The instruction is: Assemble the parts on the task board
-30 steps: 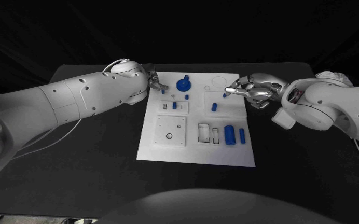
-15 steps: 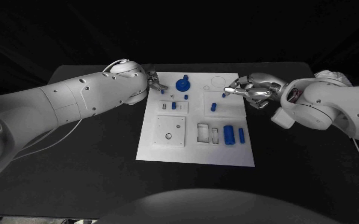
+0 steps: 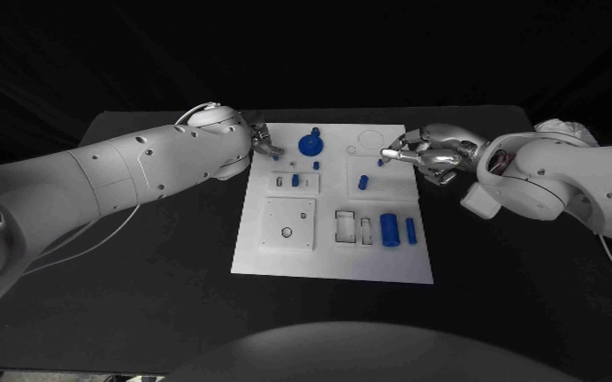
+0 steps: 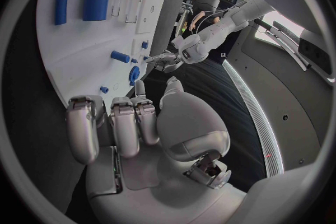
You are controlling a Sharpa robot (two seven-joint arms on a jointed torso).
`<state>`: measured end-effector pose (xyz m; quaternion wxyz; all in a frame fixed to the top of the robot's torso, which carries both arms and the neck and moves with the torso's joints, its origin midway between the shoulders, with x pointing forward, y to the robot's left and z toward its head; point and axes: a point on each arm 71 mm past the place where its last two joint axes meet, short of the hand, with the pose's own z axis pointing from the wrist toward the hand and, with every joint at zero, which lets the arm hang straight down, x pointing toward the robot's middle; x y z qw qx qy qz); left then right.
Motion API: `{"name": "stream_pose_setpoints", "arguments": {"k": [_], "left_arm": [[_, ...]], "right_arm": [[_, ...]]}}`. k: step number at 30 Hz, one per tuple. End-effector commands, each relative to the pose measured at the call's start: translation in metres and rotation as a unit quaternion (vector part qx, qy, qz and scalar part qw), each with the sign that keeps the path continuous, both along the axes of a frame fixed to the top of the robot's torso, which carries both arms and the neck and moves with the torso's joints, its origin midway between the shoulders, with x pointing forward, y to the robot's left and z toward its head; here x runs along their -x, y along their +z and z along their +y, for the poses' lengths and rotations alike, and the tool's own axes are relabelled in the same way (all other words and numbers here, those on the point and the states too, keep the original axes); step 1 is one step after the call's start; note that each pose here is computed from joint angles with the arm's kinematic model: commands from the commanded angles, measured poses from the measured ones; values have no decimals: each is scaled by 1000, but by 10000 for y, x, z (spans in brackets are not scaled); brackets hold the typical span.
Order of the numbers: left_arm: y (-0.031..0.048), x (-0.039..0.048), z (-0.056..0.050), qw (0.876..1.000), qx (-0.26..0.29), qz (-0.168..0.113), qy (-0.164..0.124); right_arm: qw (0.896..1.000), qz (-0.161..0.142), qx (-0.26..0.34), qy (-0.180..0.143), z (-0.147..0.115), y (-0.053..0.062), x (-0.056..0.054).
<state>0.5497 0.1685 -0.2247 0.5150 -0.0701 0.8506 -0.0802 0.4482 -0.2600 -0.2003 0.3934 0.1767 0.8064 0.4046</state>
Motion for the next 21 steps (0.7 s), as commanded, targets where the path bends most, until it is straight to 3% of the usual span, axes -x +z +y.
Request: {"name": "stream_pose_setpoints", "arguments": {"k": [1, 15, 21], "left_arm": [[-7, 6, -26, 1000, 2, 4, -7], [10, 13, -34, 1000, 12, -13, -2], [45, 73, -20, 1000, 6, -28, 1]], "right_arm": [[1000, 5, 0, 7, 10, -9, 9], [1000, 4, 0, 7, 9, -9, 5], [1000, 4, 0, 6, 7, -8, 6]]}}
